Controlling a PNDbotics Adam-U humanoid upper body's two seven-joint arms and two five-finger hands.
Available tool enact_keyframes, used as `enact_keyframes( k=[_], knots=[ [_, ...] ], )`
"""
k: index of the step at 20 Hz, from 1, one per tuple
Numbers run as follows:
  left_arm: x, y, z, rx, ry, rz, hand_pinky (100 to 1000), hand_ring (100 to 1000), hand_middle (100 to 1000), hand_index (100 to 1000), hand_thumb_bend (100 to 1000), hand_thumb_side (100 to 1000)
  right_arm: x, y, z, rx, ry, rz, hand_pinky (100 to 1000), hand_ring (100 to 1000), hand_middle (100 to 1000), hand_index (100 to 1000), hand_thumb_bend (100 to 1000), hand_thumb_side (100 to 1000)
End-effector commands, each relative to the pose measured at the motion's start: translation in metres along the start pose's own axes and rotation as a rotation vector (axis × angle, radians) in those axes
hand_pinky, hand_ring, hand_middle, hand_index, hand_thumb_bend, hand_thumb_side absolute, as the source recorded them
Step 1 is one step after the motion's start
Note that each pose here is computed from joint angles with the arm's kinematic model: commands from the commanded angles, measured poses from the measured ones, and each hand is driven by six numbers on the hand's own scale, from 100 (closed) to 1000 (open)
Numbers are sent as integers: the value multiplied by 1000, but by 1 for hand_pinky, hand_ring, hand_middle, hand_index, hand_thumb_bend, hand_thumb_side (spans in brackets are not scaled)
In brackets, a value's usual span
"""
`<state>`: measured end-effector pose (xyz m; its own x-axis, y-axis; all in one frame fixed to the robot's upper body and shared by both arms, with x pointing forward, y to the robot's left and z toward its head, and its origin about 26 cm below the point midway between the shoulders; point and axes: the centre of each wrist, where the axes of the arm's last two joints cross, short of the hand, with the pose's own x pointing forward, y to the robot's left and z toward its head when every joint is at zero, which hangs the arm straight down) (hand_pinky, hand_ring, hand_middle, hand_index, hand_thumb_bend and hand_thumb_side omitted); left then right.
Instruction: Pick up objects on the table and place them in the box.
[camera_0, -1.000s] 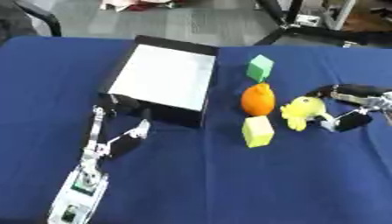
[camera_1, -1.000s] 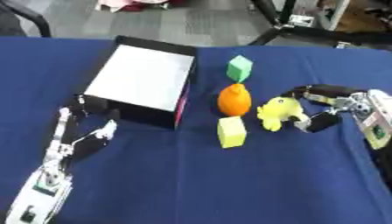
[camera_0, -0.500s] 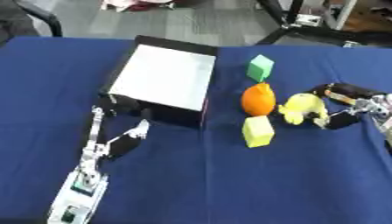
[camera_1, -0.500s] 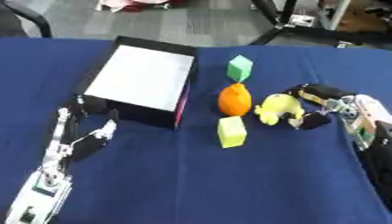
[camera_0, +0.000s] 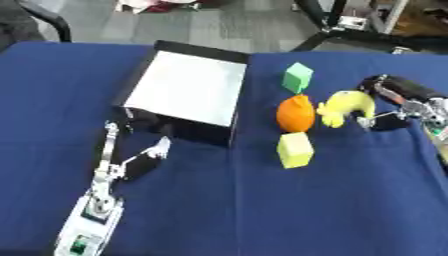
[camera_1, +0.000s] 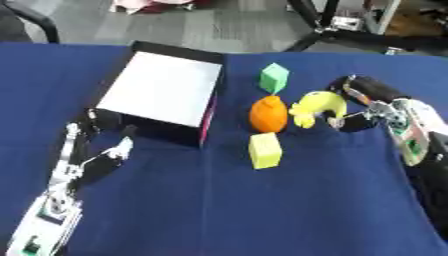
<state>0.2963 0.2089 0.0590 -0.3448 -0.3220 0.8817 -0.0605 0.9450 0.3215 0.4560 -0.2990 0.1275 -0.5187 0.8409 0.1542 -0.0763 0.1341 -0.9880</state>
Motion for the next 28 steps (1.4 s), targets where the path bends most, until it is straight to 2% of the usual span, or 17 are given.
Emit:
enact_keyframes(
  k=[1,5,7,9,14,20,23,25,26,27,28],
  knots=[
    [7,3,-4,8,-29,3,737,759,590,557,282,100,14,-38,-10,-153,-76,20,714,551,346,343,100,150],
    [7,1,-4,-2,-28,5,737,759,590,557,281,100,45,-63,-36,-238,-186,1,715,551,348,347,100,125],
    [8,0,-4,-9,-32,8,737,759,591,557,282,100,64,-73,-52,-246,-233,-2,722,556,351,352,100,123],
    [9,-3,-5,-19,-39,15,737,759,591,557,282,100,81,-77,-68,-228,-266,-2,727,561,356,358,100,137],
    [18,-12,-11,-53,-71,42,737,758,591,557,283,100,110,-61,-99,-159,-285,-23,730,566,365,368,100,170],
    [37,-27,-23,-116,-145,87,738,757,590,557,284,100,126,-33,-118,-105,-241,-37,735,584,407,418,100,199],
    [42,-30,-26,-135,-163,103,737,756,589,556,285,100,137,-20,-123,-82,-261,-20,765,644,548,592,100,198],
    [44,-32,-26,-146,-167,110,737,756,589,556,287,100,144,-16,-126,-52,-291,14,787,702,674,734,100,193],
    [44,-33,-26,-151,-170,112,737,756,589,556,287,100,147,-14,-126,-34,-301,34,814,759,774,839,100,266],
    [44,-33,-26,-154,-170,114,737,756,589,556,287,100,149,-13,-127,-15,-308,57,842,810,851,914,100,532],
    [44,-33,-26,-156,-171,115,737,756,588,556,287,100,151,-14,-127,4,-310,88,857,834,889,943,100,643]
  ],
)
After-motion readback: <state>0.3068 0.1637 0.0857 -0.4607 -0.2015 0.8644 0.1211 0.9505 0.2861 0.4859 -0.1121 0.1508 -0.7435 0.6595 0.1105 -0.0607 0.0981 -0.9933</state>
